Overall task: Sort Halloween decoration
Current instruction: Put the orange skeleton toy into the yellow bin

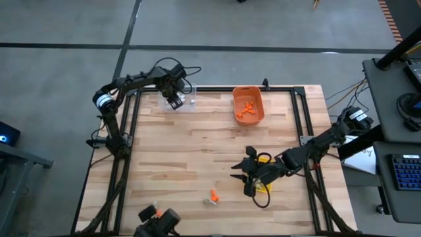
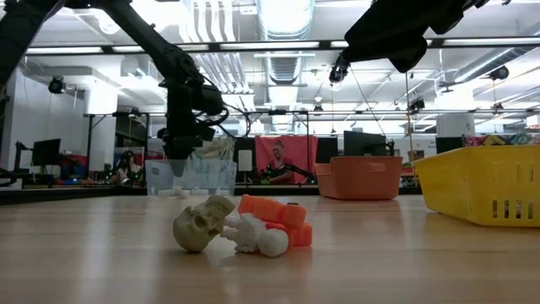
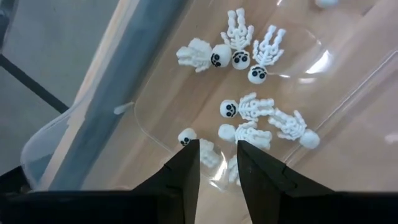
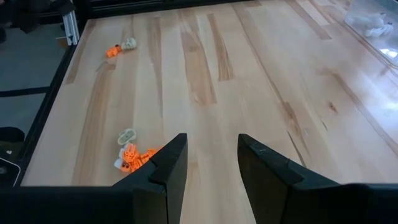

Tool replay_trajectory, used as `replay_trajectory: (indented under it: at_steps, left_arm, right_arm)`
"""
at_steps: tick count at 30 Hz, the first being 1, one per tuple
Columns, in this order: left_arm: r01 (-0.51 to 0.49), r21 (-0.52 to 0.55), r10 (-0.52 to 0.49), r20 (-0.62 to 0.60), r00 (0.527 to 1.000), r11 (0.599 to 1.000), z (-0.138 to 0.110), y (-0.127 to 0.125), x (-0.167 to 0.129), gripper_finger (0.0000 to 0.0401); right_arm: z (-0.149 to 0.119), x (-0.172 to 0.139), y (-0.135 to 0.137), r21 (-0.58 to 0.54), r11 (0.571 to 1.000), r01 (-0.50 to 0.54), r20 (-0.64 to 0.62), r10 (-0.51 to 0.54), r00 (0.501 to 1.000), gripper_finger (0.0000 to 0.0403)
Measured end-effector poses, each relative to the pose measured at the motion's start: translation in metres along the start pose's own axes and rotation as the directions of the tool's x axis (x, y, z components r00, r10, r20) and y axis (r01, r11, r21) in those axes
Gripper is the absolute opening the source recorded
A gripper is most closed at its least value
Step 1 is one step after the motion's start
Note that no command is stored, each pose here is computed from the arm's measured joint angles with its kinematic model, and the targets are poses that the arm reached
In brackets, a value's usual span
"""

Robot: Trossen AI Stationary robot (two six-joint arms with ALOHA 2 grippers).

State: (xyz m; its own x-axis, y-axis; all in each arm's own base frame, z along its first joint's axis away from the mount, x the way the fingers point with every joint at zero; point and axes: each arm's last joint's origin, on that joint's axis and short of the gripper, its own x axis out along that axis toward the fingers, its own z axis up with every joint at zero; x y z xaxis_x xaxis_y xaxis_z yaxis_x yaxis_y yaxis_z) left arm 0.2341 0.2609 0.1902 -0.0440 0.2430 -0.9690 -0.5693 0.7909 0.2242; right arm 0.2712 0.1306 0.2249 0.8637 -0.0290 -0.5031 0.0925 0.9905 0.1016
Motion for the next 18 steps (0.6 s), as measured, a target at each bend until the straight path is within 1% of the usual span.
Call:
replay_trajectory:
  at_steps: [5, 10, 14, 18]
  left_arm:
    - [-0.006, -0.024, 0.008, 0.069, 0.998, 1.000, -0.002, -0.004, -0.023, 0.0089]
    - [0.005, -0.033, 0.001, 0.204, 0.979, 0.999, -0.010, -0.020, -0.065, 0.0089]
    - [0.033, -0.004, -0.030, 0.347, 0.937, 0.999, -0.023, -0.045, -0.099, 0.0089]
    - [0.068, 0.042, -0.080, 0.486, 0.870, 0.997, -0.044, -0.075, -0.128, 0.0089]
  right_arm:
    - [0.000, 0.000, 0.000, 0.000, 1.000, 0.000, 0.000, 0.000, 1.000, 0.0132]
    - [0.000, 0.000, 0.000, -0.005, 1.000, 0.000, -0.001, 0.000, 1.000, 0.0132]
    - [0.000, 0.000, 0.000, -0.006, 1.000, 0.000, -0.001, 0.000, 1.000, 0.0132]
    - [0.000, 0.000, 0.000, -0.006, 1.000, -0.001, 0.002, 0.001, 1.000, 0.0132]
